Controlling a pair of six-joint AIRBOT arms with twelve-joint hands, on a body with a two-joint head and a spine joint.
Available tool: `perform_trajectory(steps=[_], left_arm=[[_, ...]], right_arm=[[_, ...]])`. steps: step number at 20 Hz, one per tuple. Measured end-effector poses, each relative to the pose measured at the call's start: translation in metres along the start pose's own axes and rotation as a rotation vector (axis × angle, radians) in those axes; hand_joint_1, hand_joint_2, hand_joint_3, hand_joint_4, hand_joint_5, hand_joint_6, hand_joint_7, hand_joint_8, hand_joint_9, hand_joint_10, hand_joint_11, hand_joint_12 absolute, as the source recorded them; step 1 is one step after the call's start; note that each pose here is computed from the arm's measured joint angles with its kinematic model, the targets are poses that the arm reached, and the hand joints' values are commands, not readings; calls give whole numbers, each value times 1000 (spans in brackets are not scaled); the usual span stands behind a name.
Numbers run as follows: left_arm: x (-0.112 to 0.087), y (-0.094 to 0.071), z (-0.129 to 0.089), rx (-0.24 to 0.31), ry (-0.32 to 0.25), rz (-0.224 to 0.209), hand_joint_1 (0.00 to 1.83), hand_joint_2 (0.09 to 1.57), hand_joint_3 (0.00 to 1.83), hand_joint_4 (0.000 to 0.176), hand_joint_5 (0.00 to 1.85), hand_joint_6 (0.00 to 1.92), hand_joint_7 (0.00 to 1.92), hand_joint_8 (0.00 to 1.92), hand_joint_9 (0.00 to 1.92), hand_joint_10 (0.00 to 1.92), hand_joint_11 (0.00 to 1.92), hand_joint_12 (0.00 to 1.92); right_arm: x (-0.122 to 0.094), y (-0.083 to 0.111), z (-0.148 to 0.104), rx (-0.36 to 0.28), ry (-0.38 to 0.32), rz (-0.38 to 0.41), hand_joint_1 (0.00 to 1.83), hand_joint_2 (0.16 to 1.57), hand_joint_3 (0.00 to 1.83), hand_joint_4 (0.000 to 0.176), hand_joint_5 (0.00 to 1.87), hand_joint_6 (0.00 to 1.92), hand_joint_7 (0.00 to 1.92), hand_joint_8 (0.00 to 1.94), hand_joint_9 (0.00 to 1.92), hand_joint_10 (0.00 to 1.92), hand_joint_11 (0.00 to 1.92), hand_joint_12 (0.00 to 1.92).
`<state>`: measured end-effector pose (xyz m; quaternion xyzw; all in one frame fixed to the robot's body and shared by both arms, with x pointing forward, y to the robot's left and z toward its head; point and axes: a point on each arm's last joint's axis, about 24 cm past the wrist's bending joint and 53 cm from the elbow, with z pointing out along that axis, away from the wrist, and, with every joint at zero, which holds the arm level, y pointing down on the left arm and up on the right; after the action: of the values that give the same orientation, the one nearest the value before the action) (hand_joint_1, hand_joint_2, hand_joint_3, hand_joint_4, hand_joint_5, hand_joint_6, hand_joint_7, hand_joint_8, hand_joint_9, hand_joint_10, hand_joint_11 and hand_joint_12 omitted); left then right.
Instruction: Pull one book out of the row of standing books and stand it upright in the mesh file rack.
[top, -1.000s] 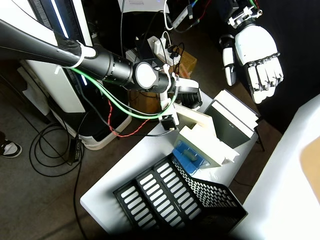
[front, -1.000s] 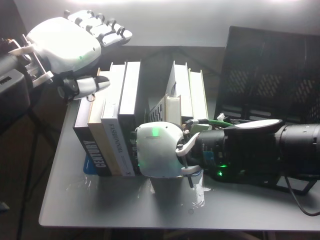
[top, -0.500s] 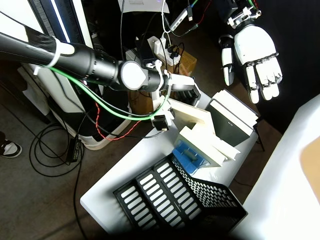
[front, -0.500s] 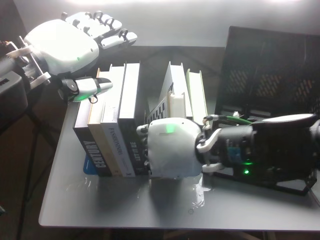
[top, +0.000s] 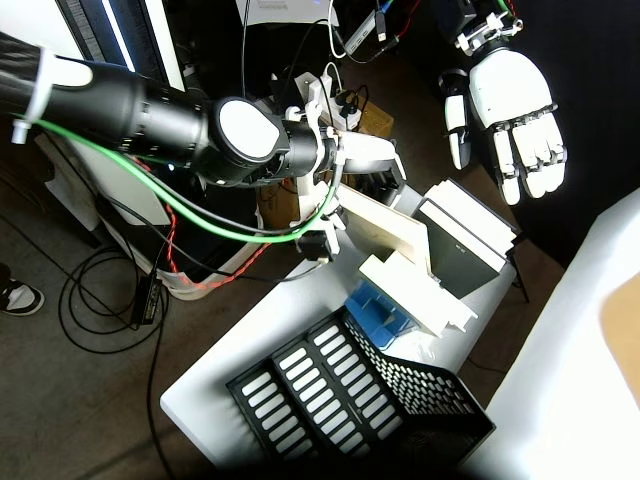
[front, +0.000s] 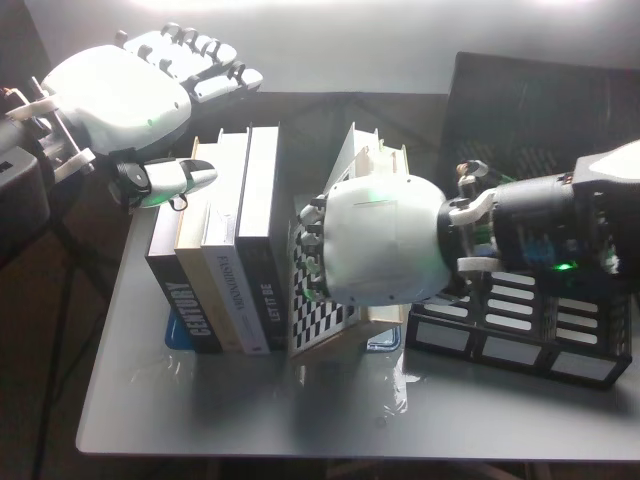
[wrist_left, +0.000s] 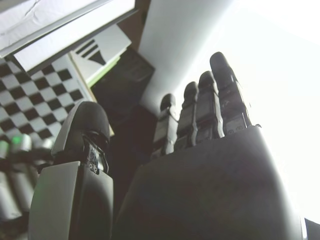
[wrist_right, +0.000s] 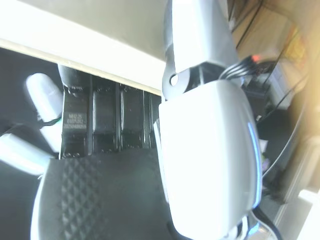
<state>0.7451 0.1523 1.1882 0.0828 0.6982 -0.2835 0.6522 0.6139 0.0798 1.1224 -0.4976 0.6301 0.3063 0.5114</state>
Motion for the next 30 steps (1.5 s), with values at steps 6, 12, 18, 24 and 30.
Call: perform_trajectory(steps=[6,12,18,24,30], left_arm=[[1,0,0,0,3,0,357,1416,0,58,28,4,0,0,0,0,0,7],[6,3,-1,-8,16,-4,363,1412,2,60,27,5,0,0,0,0,3,1],[6,2,-1,-6,14,-5,301,1445,10,27,17,6,0,0,0,0,7,4],[5,1,0,-5,11,-6,275,1464,0,19,8,7,0,0,0,0,0,279],[3,0,0,-1,9,-3,244,1457,1,25,20,5,0,0,0,0,0,655]], right_arm=[[-18,-14,-22,22,-29,17,1346,1213,5,0,742,1302,766,1273,764,1544,528,1850],[-43,-18,-37,26,-71,14,1343,1226,1,0,669,1283,761,1347,783,1551,721,1777],[-61,-36,-56,47,-79,73,1324,1225,0,0,730,1248,741,1333,806,1551,736,1811],[-94,-61,-80,101,-102,64,1355,1189,0,0,778,1165,874,1240,773,1480,602,1834],[-136,-84,-113,168,-123,-1,1332,1238,7,0,728,1316,747,1381,650,1627,427,1921]])
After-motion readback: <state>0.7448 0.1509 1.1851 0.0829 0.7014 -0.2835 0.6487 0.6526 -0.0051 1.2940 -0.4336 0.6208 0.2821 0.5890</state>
